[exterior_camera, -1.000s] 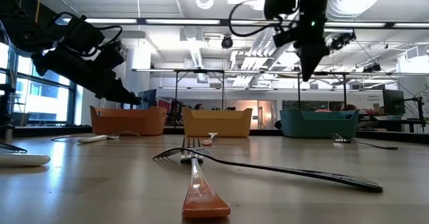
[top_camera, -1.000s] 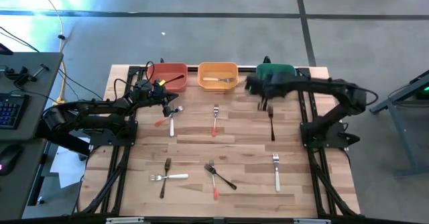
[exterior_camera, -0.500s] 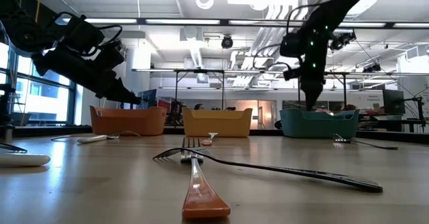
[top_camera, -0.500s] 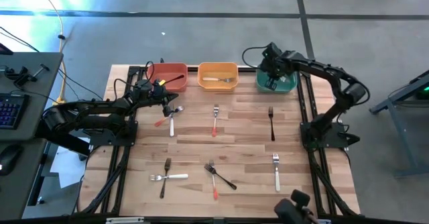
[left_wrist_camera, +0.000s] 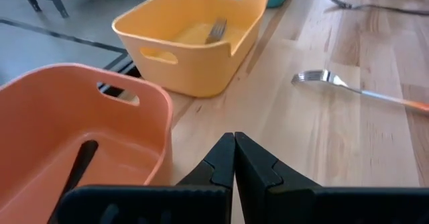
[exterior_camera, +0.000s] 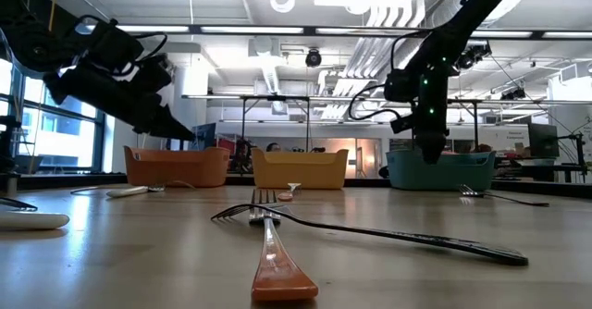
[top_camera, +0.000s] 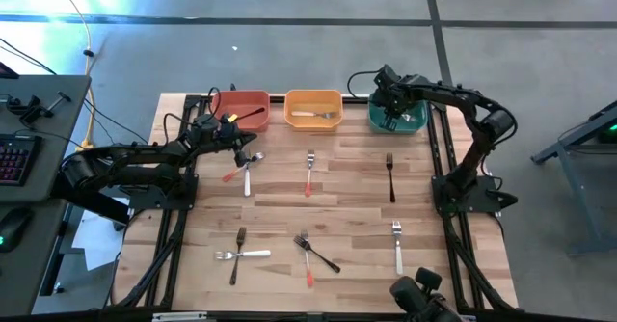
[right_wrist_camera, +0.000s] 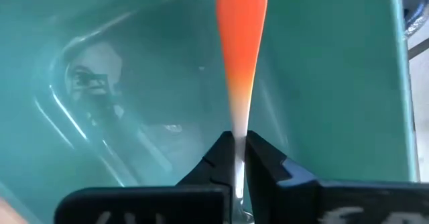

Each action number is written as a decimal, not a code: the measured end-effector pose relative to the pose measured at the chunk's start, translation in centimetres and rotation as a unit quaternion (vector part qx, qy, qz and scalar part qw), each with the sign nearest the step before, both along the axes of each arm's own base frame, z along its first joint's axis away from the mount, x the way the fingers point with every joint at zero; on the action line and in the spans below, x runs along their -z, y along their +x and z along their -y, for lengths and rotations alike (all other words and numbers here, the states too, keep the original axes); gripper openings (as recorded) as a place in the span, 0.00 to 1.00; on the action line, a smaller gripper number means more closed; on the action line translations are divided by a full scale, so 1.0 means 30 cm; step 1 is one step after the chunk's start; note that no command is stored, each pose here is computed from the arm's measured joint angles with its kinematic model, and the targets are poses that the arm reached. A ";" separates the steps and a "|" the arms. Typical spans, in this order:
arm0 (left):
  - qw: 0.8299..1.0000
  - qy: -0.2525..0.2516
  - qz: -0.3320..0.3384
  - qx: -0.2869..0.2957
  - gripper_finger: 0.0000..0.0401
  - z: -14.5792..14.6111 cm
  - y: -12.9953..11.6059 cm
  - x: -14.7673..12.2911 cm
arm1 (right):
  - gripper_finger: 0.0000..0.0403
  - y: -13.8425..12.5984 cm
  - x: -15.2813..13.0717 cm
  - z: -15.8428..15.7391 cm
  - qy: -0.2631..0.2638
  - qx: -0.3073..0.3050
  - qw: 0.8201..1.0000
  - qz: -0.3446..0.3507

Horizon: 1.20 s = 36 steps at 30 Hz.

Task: Sort silverware by color (type)
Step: Put the bottom right orange fork into the green bin, then put the bottom left white fork into the yellow bin

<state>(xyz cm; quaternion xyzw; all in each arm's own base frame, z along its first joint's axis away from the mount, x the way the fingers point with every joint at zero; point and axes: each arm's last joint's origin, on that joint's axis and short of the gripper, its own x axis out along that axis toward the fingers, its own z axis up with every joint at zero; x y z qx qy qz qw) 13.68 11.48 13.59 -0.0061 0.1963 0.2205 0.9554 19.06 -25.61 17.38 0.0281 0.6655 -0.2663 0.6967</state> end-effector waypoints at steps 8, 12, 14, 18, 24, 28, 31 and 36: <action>1.000 0.004 0.004 0.001 0.00 0.000 0.002 -0.004 | 0.18 0.004 -0.005 -0.003 -0.018 0.016 1.000 -0.013; 1.000 -0.005 -0.006 0.021 0.00 0.017 0.016 0.001 | 0.14 0.014 -0.058 -0.027 -0.039 0.009 0.999 0.007; 0.999 -0.013 -0.015 0.038 0.00 0.028 0.035 -0.007 | 0.07 0.018 -0.101 -0.044 -0.051 0.001 0.998 0.034; 0.997 -0.021 -0.062 0.046 0.00 0.057 0.087 -0.033 | 0.02 0.031 -0.189 -0.063 -0.036 -0.019 0.981 0.189; 0.989 -0.017 -0.143 0.035 0.00 0.113 0.152 -0.089 | 0.01 0.047 -0.181 -0.125 -0.056 -0.098 0.921 0.373; 0.979 -0.041 -0.183 0.073 0.00 0.170 0.184 -0.127 | 0.01 0.057 -0.149 -0.187 -0.124 -0.134 0.864 0.469; 0.964 -0.055 -0.233 0.117 0.00 0.235 0.191 -0.140 | 0.01 0.059 -0.126 -0.245 -0.159 -0.155 0.822 0.525; 0.940 -0.088 -0.282 0.171 0.03 0.358 0.188 -0.152 | 0.02 0.074 -0.107 -0.323 -0.180 -0.194 0.777 0.572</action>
